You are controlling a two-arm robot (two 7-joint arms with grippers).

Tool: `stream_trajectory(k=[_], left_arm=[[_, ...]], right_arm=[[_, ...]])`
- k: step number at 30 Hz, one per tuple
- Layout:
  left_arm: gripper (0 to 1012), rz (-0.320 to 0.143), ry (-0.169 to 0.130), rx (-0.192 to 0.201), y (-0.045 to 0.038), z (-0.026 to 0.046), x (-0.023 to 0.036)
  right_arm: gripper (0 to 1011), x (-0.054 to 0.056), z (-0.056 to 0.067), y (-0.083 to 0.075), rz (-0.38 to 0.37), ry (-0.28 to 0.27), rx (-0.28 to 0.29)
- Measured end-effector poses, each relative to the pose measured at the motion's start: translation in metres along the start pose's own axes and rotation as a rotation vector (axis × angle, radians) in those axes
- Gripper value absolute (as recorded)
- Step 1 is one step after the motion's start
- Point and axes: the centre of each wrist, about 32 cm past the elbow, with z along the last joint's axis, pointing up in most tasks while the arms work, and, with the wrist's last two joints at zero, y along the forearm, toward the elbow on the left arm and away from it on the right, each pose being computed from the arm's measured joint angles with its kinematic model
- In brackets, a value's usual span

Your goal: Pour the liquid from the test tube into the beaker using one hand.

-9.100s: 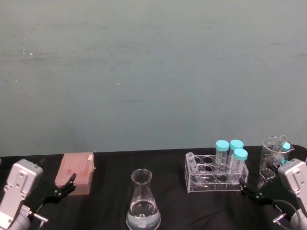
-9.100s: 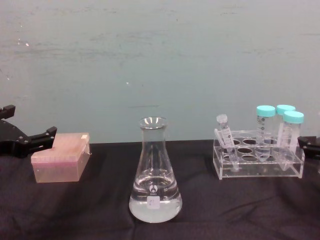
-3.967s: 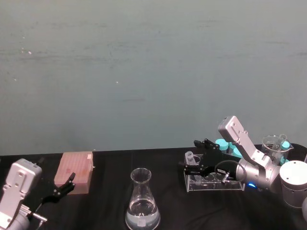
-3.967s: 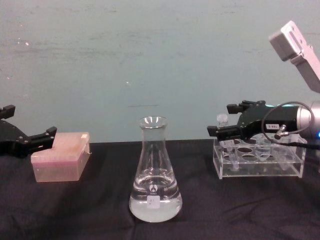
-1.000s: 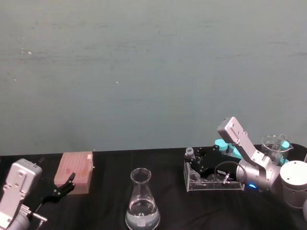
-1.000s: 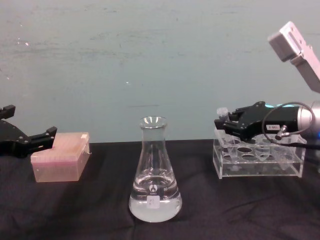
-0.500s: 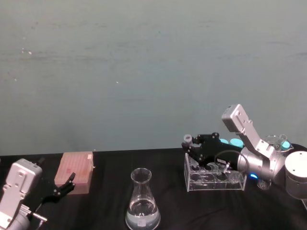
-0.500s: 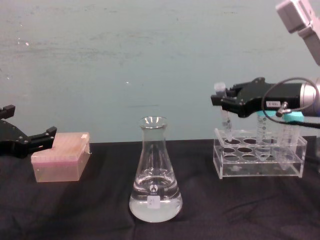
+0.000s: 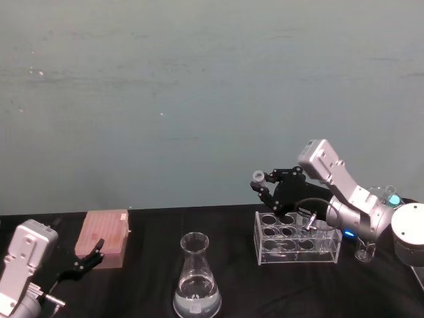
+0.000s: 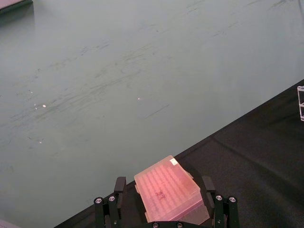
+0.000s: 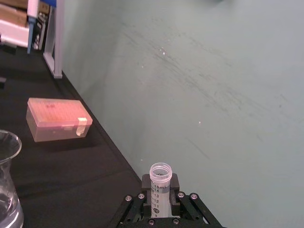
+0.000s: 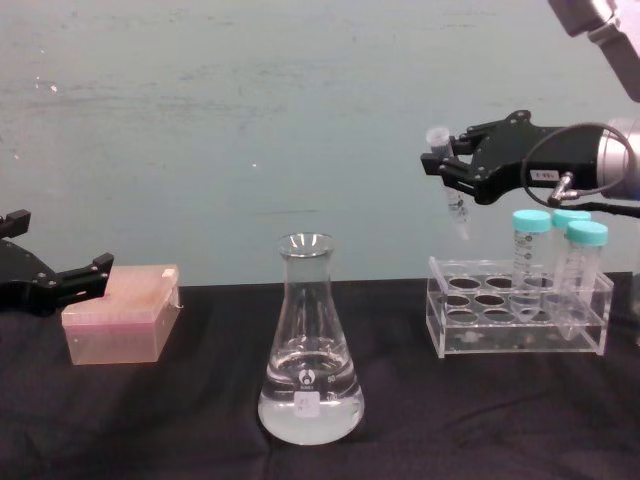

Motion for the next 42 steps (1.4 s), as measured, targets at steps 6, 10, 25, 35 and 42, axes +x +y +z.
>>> stream_trajectory(k=[6, 10, 25, 35, 42], left_arm=[[1000, 0.0, 0.0, 0.0, 0.0, 0.0, 0.0], [1000, 0.0, 0.0, 0.0, 0.0, 0.0, 0.0], [1000, 0.0, 0.0, 0.0, 0.0, 0.0, 0.0], [1000, 0.0, 0.0, 0.0, 0.0, 0.0, 0.0], [1000, 0.0, 0.0, 0.0, 0.0, 0.0, 0.0]], right_arm=[[213, -0.011, 0.007, 0.002, 0.005, -0.102, 0.005], [213, -0.017, 0.011, 0.004, 0.018, -0.172, 0.016], [213, -0.041, 0.023, 0.013, 0.086, -0.411, 0.068], [213, -0.053, 0.026, 0.015, 0.098, -0.498, 0.086], [213, -0.061, 0.027, 0.015, 0.111, -0.557, 0.098]])
